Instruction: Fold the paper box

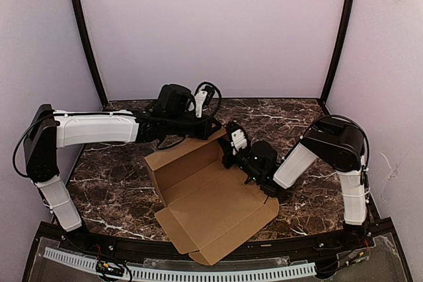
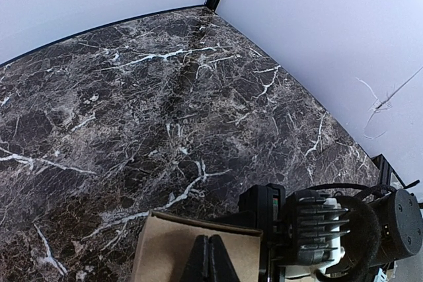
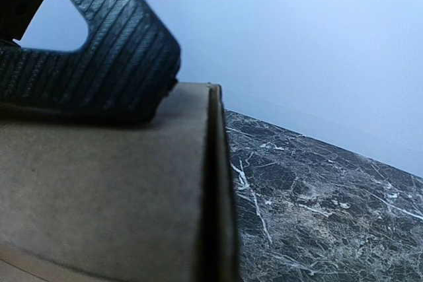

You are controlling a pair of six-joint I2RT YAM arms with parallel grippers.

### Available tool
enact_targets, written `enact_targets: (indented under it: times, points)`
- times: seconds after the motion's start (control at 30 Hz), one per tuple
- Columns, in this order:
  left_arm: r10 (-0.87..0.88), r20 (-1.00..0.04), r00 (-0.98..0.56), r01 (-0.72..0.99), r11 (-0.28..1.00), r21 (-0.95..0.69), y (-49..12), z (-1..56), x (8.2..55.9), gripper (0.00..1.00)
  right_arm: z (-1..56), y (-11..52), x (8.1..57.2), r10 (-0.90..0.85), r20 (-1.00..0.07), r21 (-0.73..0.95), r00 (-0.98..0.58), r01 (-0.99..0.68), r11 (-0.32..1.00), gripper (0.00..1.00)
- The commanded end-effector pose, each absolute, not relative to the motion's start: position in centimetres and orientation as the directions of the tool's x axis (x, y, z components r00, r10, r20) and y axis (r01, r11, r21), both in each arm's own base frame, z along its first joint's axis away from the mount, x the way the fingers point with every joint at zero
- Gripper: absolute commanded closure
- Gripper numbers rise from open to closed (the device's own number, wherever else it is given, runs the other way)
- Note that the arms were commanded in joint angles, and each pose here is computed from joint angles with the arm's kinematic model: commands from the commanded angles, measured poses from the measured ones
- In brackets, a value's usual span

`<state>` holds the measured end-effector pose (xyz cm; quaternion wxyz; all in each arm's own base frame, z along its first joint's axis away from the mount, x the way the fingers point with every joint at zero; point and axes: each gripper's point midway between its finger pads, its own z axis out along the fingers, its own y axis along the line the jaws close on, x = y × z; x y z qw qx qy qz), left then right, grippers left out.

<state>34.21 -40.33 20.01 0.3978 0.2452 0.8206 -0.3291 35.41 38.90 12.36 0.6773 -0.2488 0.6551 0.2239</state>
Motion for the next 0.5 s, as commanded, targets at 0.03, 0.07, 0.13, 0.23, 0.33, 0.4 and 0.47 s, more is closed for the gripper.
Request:
enact_targets:
  times: [0.03, 0.07, 0.13, 0.23, 0.33, 0.4, 0.47]
  points:
    - [0.271, -0.676, -0.685, 0.604, 0.730, -0.320, -37.8, 13.7, 32.1, 0.99, 16.0, 38.1, 36.2, 0.070, -0.992, -0.006, 0.103, -0.602, 0.798, 1.00]
    - [0.270, -0.677, -0.685, 0.605, 0.729, -0.321, -37.8, 13.7, 32.1, 0.99, 15.8, 38.0, 36.1, 0.070, -0.993, -0.003, 0.096, -0.602, 0.799, 0.92]
    - [0.270, -0.677, -0.685, 0.604, 0.730, -0.320, -37.8, 13.7, 32.1, 0.99, 15.3, 37.7, 36.0, 0.062, -0.994, -0.004, 0.089, -0.601, 0.799, 0.76]
    - [0.269, -0.677, -0.684, 0.604, 0.730, -0.320, -37.8, 13.7, 32.2, 0.99, 14.2, 37.5, 35.7, 0.071, -0.996, 0.025, 0.051, -0.606, 0.795, 0.66]
    - [0.268, -0.677, -0.685, 0.604, 0.729, -0.323, -37.8, 13.7, 32.1, 0.99, 13.1, 37.2, 35.3, 0.074, -0.997, 0.046, 0.022, -0.607, 0.794, 0.66]
    - [0.268, -0.677, -0.686, 0.603, 0.729, -0.323, -37.8, 13.7, 32.2, 0.99, 12.4, 37.2, 35.2, 0.074, -0.997, 0.056, 0.006, -0.605, 0.794, 0.66]
    - [0.265, -0.678, -0.685, 0.603, 0.730, -0.323, -37.8, 13.8, 32.2, 0.99, 11.8, 37.2, 35.0, 0.081, -0.997, 0.067, -0.004, -0.605, 0.794, 0.66]
